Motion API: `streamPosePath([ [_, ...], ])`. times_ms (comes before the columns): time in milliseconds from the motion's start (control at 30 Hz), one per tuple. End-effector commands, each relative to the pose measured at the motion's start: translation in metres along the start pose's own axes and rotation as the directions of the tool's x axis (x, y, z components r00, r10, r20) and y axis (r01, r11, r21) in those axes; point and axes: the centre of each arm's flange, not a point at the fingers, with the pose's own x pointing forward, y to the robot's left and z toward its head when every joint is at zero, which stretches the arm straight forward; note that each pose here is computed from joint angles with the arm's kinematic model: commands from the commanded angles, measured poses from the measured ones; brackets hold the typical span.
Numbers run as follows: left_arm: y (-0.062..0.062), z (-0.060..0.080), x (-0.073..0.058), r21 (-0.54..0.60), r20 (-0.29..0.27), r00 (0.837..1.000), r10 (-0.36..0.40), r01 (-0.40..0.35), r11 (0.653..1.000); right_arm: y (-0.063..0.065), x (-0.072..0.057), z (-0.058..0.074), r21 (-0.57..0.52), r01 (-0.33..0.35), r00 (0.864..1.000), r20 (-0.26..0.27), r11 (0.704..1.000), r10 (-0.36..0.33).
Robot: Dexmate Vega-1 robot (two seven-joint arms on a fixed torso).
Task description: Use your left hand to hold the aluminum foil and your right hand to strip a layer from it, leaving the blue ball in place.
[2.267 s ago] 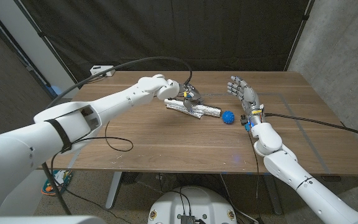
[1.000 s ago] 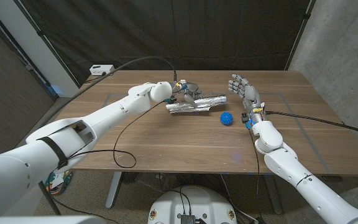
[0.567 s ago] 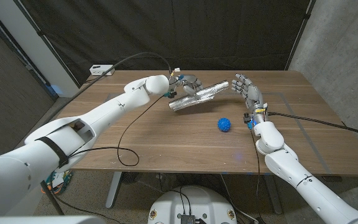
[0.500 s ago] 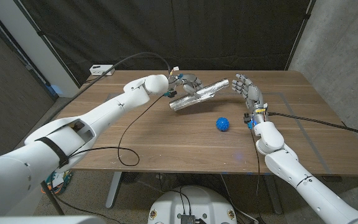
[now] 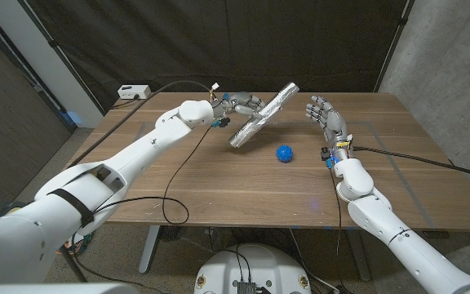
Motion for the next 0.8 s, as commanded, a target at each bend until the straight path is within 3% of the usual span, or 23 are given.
streamPosePath([
  [33, 0.001, -0.015, -0.006, -0.267, 0.117, 0.981, 0.154, -0.118, 0.956, 0.003, 0.005, 0.007, -0.045, -0.014, 1.0, 0.0, 0.999, 0.014],
  [267, -0.002, -0.02, 0.0, -0.352, 0.142, 0.966, 0.214, -0.152, 0.923, 0.009, 0.007, 0.017, -0.118, -0.02, 1.0, -0.019, 0.993, 0.018],
  [500, -0.008, -0.029, 0.007, -0.471, 0.16, 0.943, 0.291, -0.186, 0.862, 0.023, 0.005, 0.031, -0.205, 0.005, 1.0, -0.024, 0.979, -0.011],
  [800, -0.018, -0.035, 0.015, -0.571, 0.152, 0.914, 0.375, -0.229, 0.788, 0.048, 0.003, 0.052, -0.362, 0.045, 0.997, -0.036, 0.931, -0.062],
])
